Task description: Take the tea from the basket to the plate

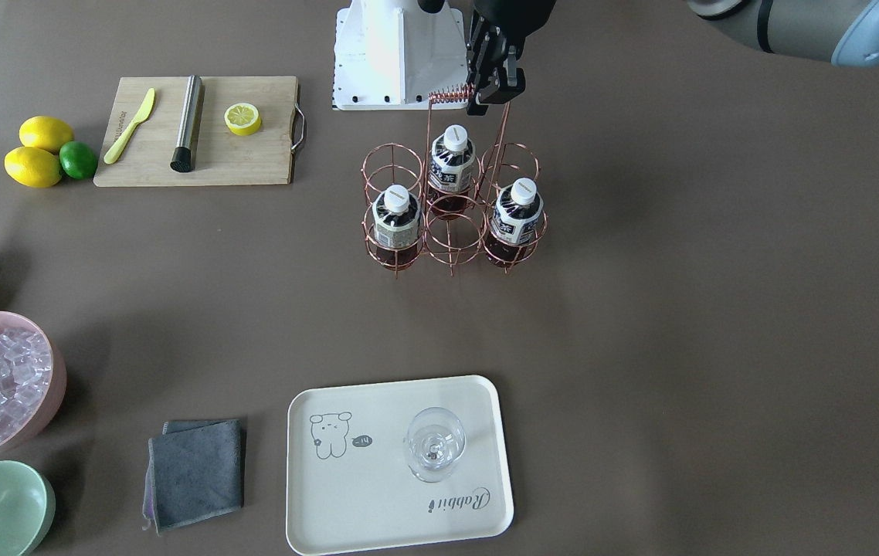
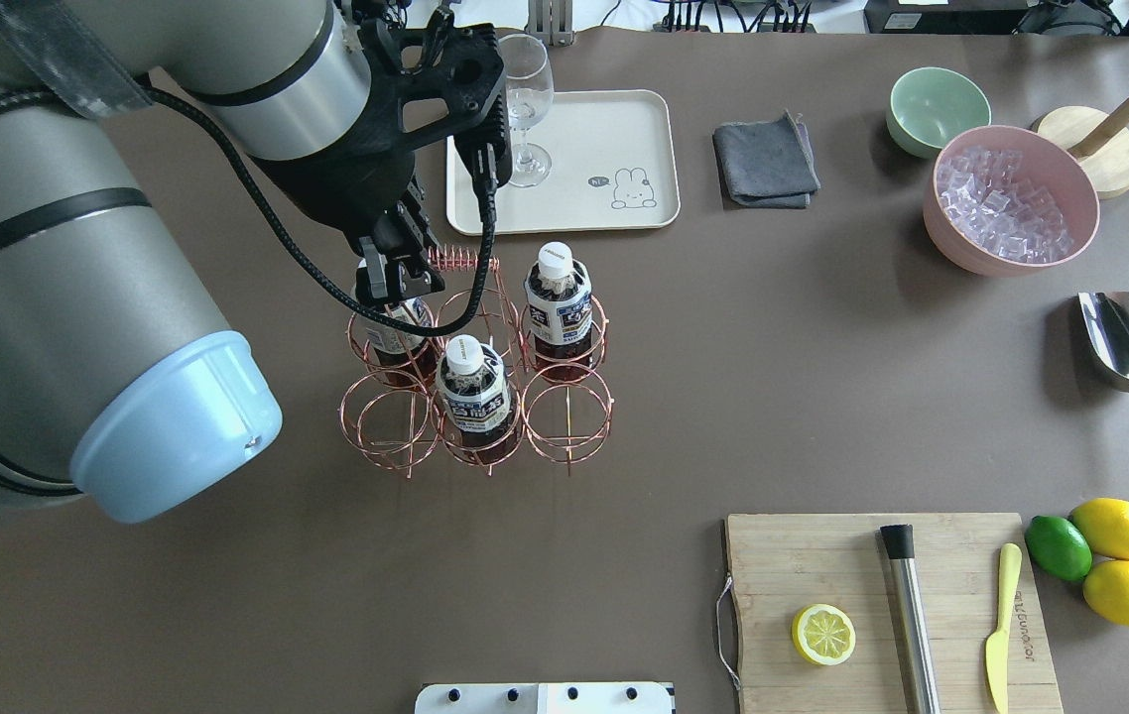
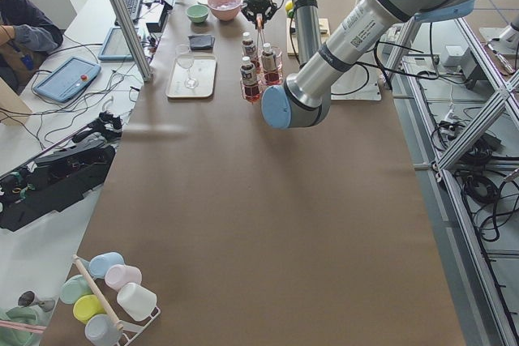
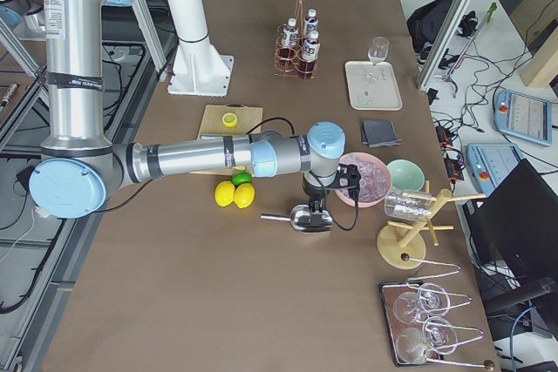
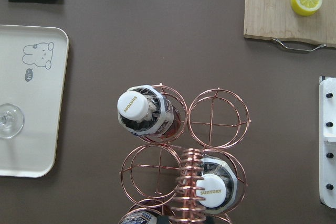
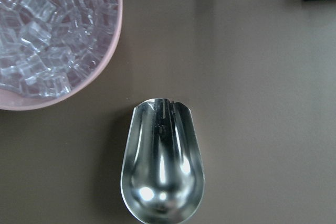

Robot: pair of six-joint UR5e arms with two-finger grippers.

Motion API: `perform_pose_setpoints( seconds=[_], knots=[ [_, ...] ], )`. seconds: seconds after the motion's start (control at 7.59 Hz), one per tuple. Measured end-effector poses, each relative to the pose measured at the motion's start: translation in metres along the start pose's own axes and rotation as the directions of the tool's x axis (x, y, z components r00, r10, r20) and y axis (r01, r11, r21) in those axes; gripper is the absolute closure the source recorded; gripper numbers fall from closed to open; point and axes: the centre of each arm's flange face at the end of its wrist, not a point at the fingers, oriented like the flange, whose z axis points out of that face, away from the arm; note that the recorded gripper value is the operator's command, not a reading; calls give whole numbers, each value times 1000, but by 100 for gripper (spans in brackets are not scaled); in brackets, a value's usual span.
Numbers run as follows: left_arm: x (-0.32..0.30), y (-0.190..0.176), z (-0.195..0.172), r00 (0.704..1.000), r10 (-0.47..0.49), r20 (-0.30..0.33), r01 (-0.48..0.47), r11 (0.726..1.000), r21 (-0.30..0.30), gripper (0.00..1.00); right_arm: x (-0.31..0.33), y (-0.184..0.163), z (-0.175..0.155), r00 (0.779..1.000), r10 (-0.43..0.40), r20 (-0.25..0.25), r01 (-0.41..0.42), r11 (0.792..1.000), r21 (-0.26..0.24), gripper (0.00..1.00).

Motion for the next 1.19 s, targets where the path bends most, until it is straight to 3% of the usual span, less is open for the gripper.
perform_pose_setpoints(
  seconds=[0.4,0.79,1.05,1.19],
  knots=[
    [-7,-16,9,1000,3,6,-3,1000,-1,100,-114,-51,-31,988,-145,47,141,987,75,0],
    [-9,-20,11,1000,2,6,-2,1000,-1,100,-219,-78,-47,954,-285,90,274,954,121,0],
    [-8,-22,14,1000,-6,0,6,1000,-3,100,-276,-73,-52,910,-394,125,370,912,178,0],
    [-7,-25,19,1000,-10,-6,10,1000,-7,100,-301,-66,-49,876,-458,152,418,877,236,0]
  ],
)
